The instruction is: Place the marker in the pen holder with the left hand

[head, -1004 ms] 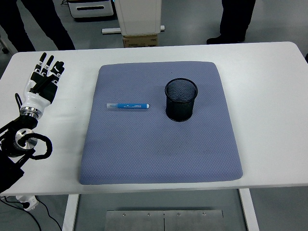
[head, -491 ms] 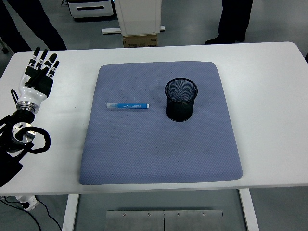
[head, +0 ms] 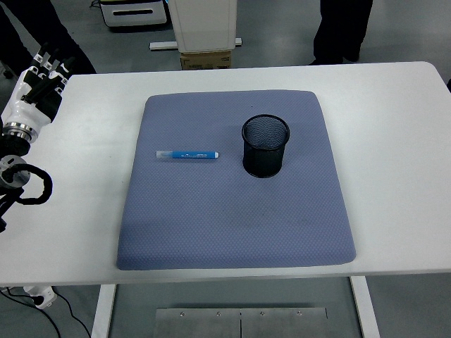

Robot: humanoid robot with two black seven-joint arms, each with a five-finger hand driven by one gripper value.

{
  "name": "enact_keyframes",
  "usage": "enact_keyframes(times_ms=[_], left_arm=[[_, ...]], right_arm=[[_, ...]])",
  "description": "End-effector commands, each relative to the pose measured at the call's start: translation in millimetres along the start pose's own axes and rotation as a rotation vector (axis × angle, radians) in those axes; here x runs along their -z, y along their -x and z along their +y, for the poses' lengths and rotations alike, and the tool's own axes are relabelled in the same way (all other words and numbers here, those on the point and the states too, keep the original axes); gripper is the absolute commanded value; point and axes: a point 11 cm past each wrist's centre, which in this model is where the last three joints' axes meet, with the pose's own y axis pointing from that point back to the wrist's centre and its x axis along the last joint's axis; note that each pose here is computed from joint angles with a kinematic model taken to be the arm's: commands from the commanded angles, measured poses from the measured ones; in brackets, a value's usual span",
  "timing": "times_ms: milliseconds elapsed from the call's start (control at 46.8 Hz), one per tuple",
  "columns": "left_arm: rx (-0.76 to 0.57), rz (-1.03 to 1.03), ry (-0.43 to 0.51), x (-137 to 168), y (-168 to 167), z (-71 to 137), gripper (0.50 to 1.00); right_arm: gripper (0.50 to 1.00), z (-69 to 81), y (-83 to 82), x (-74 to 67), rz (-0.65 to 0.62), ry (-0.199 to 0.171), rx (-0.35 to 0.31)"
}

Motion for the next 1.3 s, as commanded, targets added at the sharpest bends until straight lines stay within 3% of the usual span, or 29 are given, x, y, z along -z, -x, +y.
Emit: enact_keyframes(times_ms=[0, 150, 491, 876, 1004, 1282], left_arm=[[0.017, -0.079, -0.027, -3.1, 5.7, -1.1, 1.0], [0.08, -0.185, -0.067, -4.6, 22.4, -0.5, 1.0], [0.33, -0.657, -0.116, 14.3, 67.4, 4.8, 1.0], [0.543, -0.938, -0.171, 42.5, 102.5, 12.0, 1.0], [0.596, -1.016, -0.131, 54.1, 124.1, 11.3, 1.0], [0.611, -1.104, -0.226, 75.6, 128.0, 11.4, 1.0]], right_arm=[[1.0, 0.0, -0.1, 0.1, 0.0, 0.0, 0.0], [1.0, 0.0, -0.1, 0.1, 0.0, 0.0, 0.0], [1.0, 0.0, -0.1, 0.1, 0.0, 0.0, 0.0], [1.0, 0.0, -0.1, 0.1, 0.0, 0.0, 0.0], [1.0, 0.0, -0.1, 0.1, 0.0, 0.0, 0.0], [1.0, 0.0, -0.1, 0.1, 0.0, 0.0, 0.0]])
